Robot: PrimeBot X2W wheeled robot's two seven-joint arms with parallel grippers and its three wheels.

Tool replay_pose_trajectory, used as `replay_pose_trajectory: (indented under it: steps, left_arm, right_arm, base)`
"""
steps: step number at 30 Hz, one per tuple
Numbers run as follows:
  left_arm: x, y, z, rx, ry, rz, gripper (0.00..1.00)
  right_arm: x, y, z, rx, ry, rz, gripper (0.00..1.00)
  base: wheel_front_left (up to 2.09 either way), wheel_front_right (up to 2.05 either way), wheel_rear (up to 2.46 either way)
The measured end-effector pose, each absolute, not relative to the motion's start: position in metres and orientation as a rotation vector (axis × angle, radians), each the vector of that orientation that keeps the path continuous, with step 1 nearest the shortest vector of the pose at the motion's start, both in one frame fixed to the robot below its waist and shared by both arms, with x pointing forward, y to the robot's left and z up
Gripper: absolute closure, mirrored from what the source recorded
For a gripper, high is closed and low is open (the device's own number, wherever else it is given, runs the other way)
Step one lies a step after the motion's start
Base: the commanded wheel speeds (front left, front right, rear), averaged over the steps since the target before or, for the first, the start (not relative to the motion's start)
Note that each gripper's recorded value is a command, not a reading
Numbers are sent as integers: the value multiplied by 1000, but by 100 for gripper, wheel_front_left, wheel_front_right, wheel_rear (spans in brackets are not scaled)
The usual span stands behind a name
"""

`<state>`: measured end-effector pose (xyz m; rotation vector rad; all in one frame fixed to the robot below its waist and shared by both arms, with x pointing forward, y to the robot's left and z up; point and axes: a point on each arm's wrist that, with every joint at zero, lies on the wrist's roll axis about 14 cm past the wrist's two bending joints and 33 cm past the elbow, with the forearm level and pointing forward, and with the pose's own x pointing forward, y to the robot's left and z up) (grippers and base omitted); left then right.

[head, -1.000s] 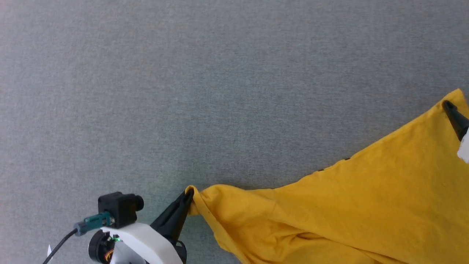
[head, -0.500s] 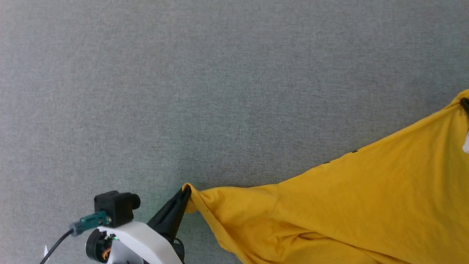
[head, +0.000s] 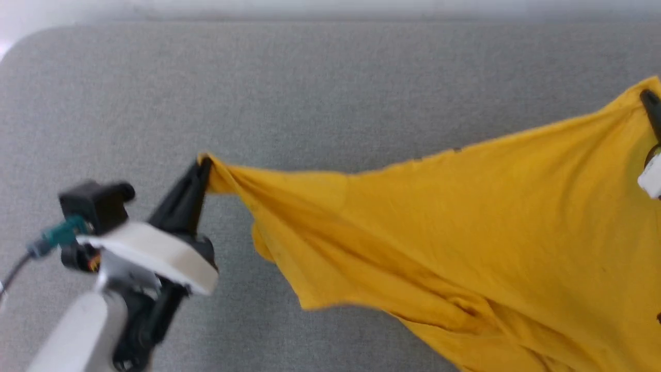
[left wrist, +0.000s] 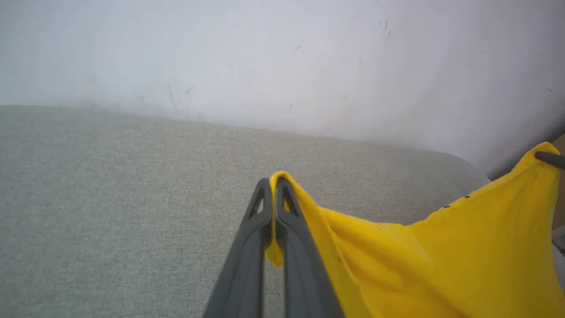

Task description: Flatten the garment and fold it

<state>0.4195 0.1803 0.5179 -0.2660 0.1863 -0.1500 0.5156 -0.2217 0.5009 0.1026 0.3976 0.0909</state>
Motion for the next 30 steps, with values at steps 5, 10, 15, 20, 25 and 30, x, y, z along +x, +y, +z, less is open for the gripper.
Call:
replay_pose_trajectory:
  steps: [5, 10, 15, 20, 25, 30]
  left_arm:
    - [451, 190, 585, -178, 21, -174, 100]
    - [475, 193, 675, -95, -190, -185, 100]
    - [491, 182, 745, -50, -309, -211, 100]
    - [503, 171, 799, -37, -368, -235, 100]
    - [524, 170, 828, -43, -351, -219, 100]
    - [559, 168, 829, -36, -281, -187, 100]
  right_arm:
    - [517, -222, 573, 96, 212, 97, 100]
    - [515, -221, 643, 68, 58, 110, 100]
    - [511, -216, 693, 22, -28, 130, 100]
    - [509, -214, 730, -17, -74, 139, 100]
    - [521, -209, 751, -43, -79, 152, 100]
    - [549, -210, 754, -52, -42, 132, 100]
  base:
    - [0, 0, 0]
    - [0, 0, 0]
    - [0, 0, 0]
    - [0, 0, 0]
    - [0, 0, 0]
    - [0, 0, 0]
